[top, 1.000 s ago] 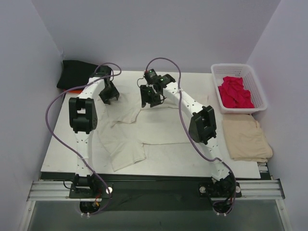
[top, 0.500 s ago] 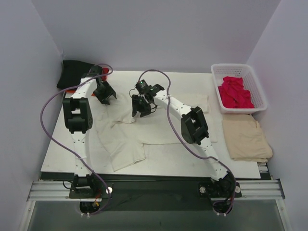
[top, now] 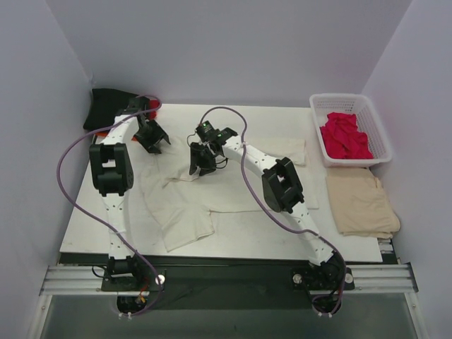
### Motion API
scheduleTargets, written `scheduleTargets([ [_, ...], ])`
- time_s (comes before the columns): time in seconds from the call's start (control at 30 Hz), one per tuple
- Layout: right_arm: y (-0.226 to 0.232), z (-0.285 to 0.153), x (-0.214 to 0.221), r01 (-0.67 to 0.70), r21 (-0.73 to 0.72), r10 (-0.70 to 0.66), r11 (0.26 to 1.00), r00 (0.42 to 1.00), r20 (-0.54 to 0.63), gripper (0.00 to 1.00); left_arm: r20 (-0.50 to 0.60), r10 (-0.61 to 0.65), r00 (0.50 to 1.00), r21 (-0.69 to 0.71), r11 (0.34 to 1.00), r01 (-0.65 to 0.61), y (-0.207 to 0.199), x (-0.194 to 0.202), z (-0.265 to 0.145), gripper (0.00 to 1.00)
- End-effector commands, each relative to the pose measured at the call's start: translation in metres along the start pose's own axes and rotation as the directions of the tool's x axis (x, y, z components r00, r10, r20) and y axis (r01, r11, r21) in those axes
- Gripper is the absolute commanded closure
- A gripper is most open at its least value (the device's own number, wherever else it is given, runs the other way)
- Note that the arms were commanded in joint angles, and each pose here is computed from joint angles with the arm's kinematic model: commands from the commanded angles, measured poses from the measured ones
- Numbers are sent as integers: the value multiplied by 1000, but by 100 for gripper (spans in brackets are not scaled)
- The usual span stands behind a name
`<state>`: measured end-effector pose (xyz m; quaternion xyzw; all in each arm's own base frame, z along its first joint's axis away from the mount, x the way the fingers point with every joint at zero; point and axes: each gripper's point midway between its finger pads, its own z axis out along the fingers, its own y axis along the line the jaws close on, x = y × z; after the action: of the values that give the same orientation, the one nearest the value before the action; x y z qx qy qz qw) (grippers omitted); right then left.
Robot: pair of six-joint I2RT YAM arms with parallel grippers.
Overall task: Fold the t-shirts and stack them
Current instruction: Fold the flattened tshirt in 1/3 of the way
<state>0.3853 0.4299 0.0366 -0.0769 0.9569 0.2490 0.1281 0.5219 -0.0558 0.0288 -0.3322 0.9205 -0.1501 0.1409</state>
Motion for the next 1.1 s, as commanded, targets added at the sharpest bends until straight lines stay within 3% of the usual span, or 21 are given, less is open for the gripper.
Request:
scheduleTargets([
  [0.0,1,3,13,-6,6,6,1000,999,-34,58,-41,-33,999,-36,999,31,22,6,26,36],
  [0.07,-1,5,12,-5,8,5,1000,999,-36,59,-42,-32,999,-32,999,31,22,7,26,36],
  [0.17,-3,8,12,-9,15,9,1000,999,-36,67,-39,-29,999,-36,999,28,23,7,26,36],
  [0.2,-4,8,12,-9,15,10,1000,999,-37,82,-39,-32,999,-37,999,31,24,7,26,36],
  [0.3,-8,8,18,-8,31,10,999,999,-48,100,-35,-34,999,-41,999,32,26,4,27,36],
  [0.8,-22,-29,47,53,128,-47,990,998,-47,100,9,-35,999,-63,997,36,30,-19,27,35],
  [1.07,-27,-28,48,53,140,-44,989,997,-67,100,11,-17,1000,-91,996,18,36,-18,23,35],
])
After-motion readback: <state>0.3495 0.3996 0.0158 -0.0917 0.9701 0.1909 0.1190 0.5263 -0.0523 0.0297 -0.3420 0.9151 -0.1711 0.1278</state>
